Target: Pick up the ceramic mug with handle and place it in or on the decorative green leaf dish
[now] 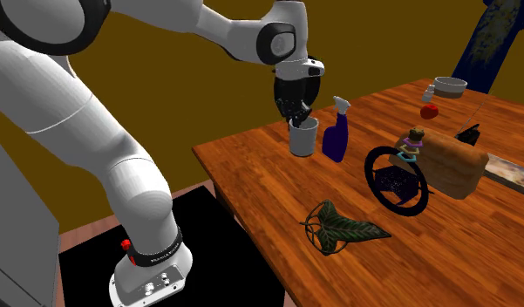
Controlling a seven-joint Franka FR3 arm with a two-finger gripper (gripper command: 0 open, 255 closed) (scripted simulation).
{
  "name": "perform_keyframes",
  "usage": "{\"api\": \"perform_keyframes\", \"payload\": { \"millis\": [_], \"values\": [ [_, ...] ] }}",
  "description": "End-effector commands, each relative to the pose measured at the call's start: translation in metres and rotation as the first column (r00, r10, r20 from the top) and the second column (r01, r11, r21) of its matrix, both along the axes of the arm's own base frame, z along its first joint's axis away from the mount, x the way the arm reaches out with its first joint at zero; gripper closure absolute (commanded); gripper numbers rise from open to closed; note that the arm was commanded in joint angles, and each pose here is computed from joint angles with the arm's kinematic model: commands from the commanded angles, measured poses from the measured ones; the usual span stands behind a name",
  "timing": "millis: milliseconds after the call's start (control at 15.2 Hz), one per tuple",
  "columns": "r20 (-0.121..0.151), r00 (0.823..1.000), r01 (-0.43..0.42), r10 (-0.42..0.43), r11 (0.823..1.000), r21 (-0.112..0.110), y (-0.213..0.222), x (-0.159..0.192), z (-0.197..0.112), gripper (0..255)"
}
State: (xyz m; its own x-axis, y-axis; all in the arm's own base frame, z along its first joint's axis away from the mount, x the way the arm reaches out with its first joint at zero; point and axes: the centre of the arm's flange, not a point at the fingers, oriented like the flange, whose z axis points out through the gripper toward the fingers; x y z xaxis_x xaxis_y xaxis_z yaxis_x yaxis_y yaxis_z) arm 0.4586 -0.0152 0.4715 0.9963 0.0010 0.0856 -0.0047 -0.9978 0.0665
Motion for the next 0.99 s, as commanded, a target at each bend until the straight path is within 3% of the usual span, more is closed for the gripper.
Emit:
{"api": "perform_keyframes", "payload": {
  "millis": [0,924],
  "values": [
    [0.0,1.0,-0.001,0.001,1.0,0.0,-0.025,-0.005,0.003,255],
    [0.0,1.0,-0.001,0.001,1.0,0.0,-0.204,-0.044,0.019,255]
  ]
}}
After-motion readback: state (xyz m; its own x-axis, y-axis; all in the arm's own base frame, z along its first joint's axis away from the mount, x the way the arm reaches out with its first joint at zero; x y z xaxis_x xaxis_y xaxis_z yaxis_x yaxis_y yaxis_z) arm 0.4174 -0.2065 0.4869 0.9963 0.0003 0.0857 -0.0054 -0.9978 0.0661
